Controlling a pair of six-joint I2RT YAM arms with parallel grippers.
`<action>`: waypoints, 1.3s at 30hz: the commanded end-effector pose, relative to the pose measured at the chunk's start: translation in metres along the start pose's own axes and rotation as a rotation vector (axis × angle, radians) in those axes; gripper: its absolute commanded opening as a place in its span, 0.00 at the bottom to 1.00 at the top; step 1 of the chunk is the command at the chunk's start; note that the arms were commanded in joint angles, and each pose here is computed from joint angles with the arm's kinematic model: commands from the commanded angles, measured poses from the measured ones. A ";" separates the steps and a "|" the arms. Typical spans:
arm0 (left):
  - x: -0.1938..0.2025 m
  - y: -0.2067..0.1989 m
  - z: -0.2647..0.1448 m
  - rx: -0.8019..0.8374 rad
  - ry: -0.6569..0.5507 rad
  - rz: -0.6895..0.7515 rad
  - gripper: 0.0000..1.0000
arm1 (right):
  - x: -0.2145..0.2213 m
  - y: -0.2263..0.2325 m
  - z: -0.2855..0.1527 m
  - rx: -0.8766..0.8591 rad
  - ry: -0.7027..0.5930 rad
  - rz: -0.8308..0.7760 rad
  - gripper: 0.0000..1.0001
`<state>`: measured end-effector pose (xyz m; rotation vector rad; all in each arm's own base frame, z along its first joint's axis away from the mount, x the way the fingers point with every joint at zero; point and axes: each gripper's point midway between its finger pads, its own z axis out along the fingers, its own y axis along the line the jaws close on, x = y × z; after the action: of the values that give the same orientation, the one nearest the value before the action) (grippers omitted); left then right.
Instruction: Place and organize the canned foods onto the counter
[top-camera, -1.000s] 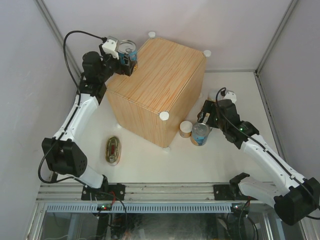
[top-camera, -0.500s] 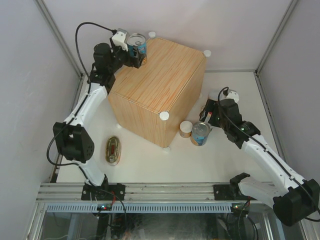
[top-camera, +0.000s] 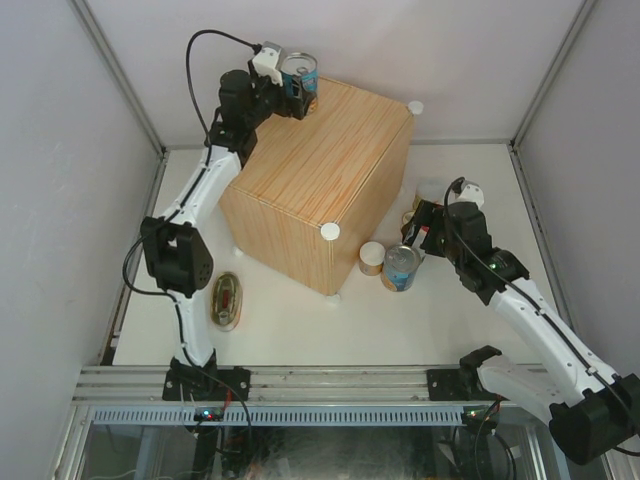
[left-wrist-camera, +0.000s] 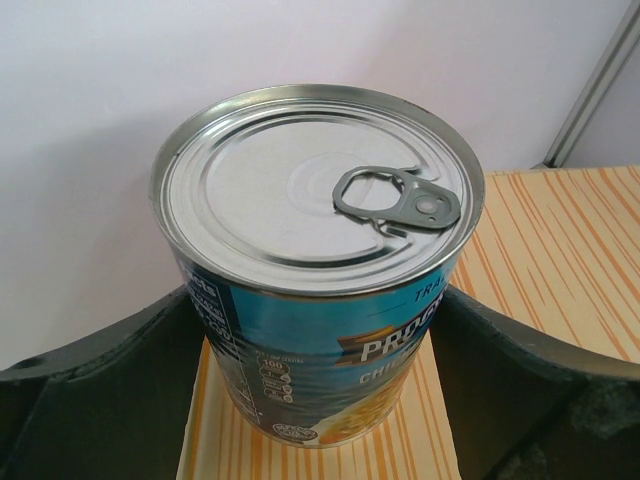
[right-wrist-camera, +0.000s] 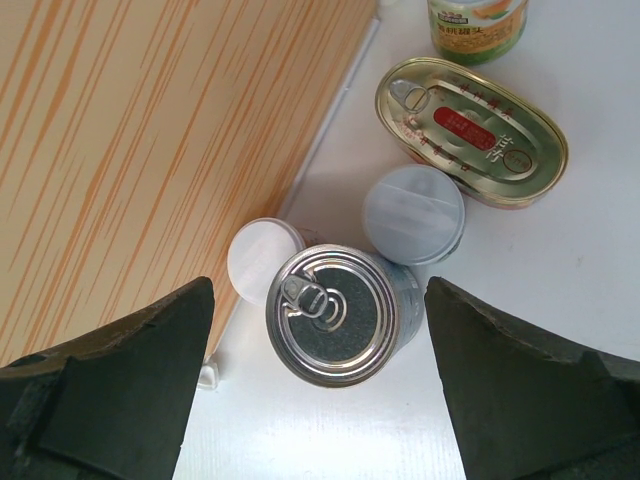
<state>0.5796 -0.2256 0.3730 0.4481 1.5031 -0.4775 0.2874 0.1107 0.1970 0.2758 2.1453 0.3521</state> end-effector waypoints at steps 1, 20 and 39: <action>-0.069 0.007 0.002 -0.033 -0.188 0.028 0.86 | -0.007 0.005 -0.003 -0.031 -0.027 -0.004 0.86; -0.066 0.007 0.023 -0.069 -0.242 0.013 0.95 | 0.002 0.004 0.000 -0.039 -0.007 -0.022 0.86; -0.090 -0.007 -0.033 -0.104 -0.237 -0.010 1.00 | 0.005 -0.003 -0.004 -0.019 -0.011 -0.016 0.88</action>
<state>0.5843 -0.2236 0.4020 0.3194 1.4113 -0.4387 0.2804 0.1111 0.1857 0.2466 2.1719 0.3547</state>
